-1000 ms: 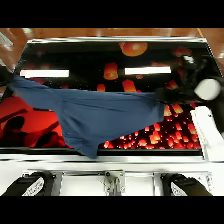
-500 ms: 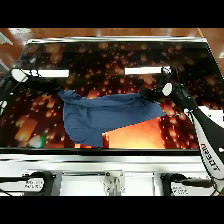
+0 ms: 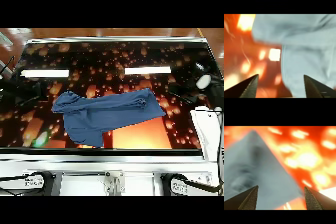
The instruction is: Fold the shirts.
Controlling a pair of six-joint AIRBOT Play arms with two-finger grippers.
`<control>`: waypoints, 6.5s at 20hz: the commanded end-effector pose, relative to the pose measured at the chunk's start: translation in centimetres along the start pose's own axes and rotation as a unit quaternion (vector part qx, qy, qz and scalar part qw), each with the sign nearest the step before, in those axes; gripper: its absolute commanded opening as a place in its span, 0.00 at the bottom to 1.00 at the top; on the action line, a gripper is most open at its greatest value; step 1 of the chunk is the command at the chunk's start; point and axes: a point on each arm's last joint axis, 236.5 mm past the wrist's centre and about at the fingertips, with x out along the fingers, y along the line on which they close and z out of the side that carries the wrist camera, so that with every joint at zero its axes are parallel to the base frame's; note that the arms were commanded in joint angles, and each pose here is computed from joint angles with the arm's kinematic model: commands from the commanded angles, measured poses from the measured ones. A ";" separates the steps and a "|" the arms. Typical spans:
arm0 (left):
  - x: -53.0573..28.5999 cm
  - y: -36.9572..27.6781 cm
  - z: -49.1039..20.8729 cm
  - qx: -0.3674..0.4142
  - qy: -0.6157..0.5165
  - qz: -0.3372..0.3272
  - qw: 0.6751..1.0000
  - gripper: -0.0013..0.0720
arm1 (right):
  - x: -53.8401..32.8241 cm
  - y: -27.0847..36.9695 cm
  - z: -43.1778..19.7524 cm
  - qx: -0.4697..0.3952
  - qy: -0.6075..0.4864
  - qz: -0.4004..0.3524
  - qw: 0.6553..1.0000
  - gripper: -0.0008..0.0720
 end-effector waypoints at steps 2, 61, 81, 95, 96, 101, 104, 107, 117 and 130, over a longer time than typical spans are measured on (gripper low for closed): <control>3.9 -0.3 -8.2 -0.072 0.076 -0.099 0.990 0.94 | -0.6 -4.5 -4.7 0.052 0.094 0.022 0.994 0.94; -49.5 -24.6 -9.9 0.298 -0.669 -0.059 0.678 0.07 | -51.6 12.6 2.5 -0.191 -0.613 0.171 0.747 0.10; -35.1 -14.5 -14.6 0.237 -0.441 0.068 0.863 0.07 | -32.8 2.5 -7.9 -0.165 -0.154 -0.006 0.974 0.10; -0.5 -6.5 10.2 0.031 -0.249 -0.087 0.964 0.07 | 3.2 8.7 9.6 -0.115 -0.171 0.102 0.973 0.11; 0.6 -6.2 11.0 0.013 -0.252 -0.096 0.963 0.07 | 4.4 9.5 10.1 -0.140 -0.188 0.096 0.967 0.11; 3.9 -5.4 12.7 0.003 -0.260 -0.087 0.962 0.07 | 7.2 11.5 13.4 -0.179 -0.291 0.070 0.937 0.11; 5.8 -5.6 12.8 0.032 -0.255 -0.075 0.963 0.07 | 9.2 11.3 12.3 -0.177 -0.267 0.071 0.945 0.11; 6.6 -4.8 12.0 0.054 -0.236 -0.055 0.969 0.07 | 10.1 10.9 10.2 -0.183 -0.217 0.077 0.956 0.11; 10.0 -3.0 1.9 0.036 -0.010 -0.041 0.998 0.07 | 11.6 7.4 -0.7 -0.139 0.043 0.089 0.985 0.11; 2.3 0.1 -2.6 0.001 0.094 -0.018 0.995 0.66 | 2.6 1.0 -1.0 -0.140 0.098 0.020 0.985 0.74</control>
